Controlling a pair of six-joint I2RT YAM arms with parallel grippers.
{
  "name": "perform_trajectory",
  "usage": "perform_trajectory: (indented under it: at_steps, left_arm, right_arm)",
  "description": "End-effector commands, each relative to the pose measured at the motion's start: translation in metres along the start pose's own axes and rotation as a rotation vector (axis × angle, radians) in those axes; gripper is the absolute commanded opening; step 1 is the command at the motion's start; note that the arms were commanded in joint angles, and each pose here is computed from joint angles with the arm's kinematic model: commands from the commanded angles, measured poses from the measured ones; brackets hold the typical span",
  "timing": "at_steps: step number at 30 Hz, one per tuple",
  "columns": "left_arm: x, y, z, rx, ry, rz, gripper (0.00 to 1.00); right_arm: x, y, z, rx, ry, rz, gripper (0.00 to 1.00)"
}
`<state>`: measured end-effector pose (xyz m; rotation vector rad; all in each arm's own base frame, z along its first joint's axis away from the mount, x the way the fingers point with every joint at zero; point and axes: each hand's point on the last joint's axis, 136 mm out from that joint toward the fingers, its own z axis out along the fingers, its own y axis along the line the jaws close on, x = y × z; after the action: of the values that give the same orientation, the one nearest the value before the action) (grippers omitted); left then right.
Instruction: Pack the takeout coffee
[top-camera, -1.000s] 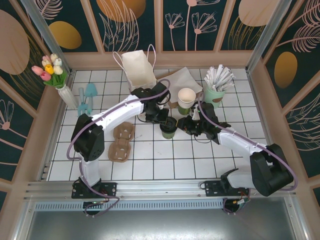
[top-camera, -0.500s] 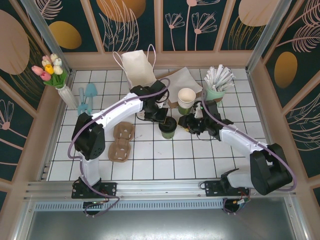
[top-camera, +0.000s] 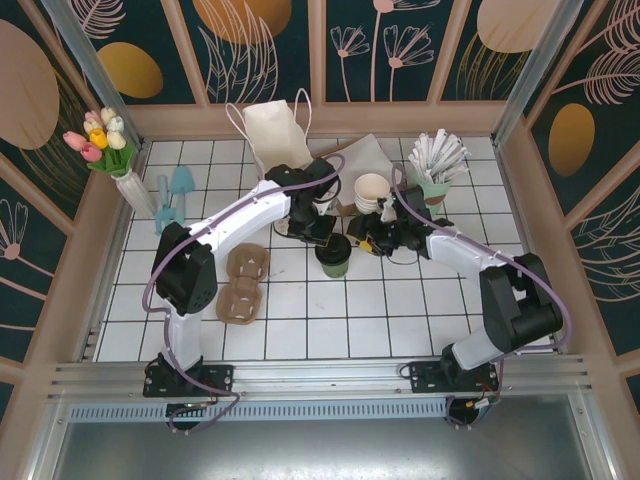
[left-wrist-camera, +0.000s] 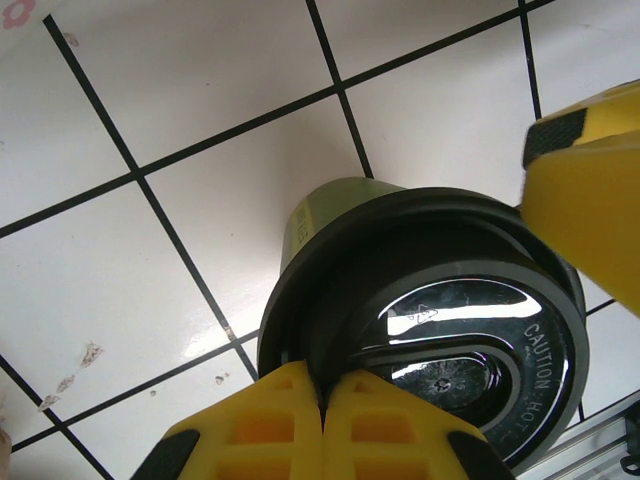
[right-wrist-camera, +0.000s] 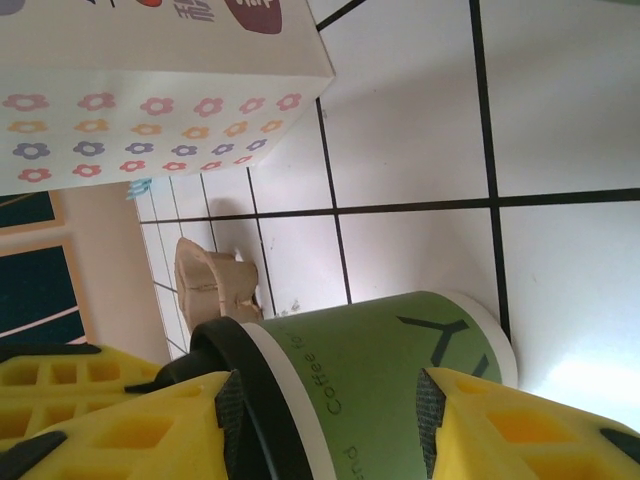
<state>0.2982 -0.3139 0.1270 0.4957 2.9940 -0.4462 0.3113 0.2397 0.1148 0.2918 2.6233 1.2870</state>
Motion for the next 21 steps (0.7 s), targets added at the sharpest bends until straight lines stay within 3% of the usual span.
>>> perform_trajectory:
  at_steps: [1,6,16,21]
  left_arm:
    - [0.01,-0.001,0.012,-0.033,0.062,0.028,0.0]
    - [0.01,-0.003,0.015,-0.035,0.069,0.024,0.0]
    - [0.026,0.01,0.039,-0.062,0.114,-0.032,0.0]
    - [0.025,0.012,0.04,-0.071,0.107,-0.037,0.0]
  right_arm:
    - [0.006,0.006,0.005,-0.017,0.054,0.002,0.52]
    - [0.014,-0.007,0.01,0.022,0.091,0.014,0.52]
    - [0.072,-0.088,0.02,0.214,0.177,0.108,0.45]
    - [0.068,-0.085,0.02,0.229,0.158,0.075,0.45]
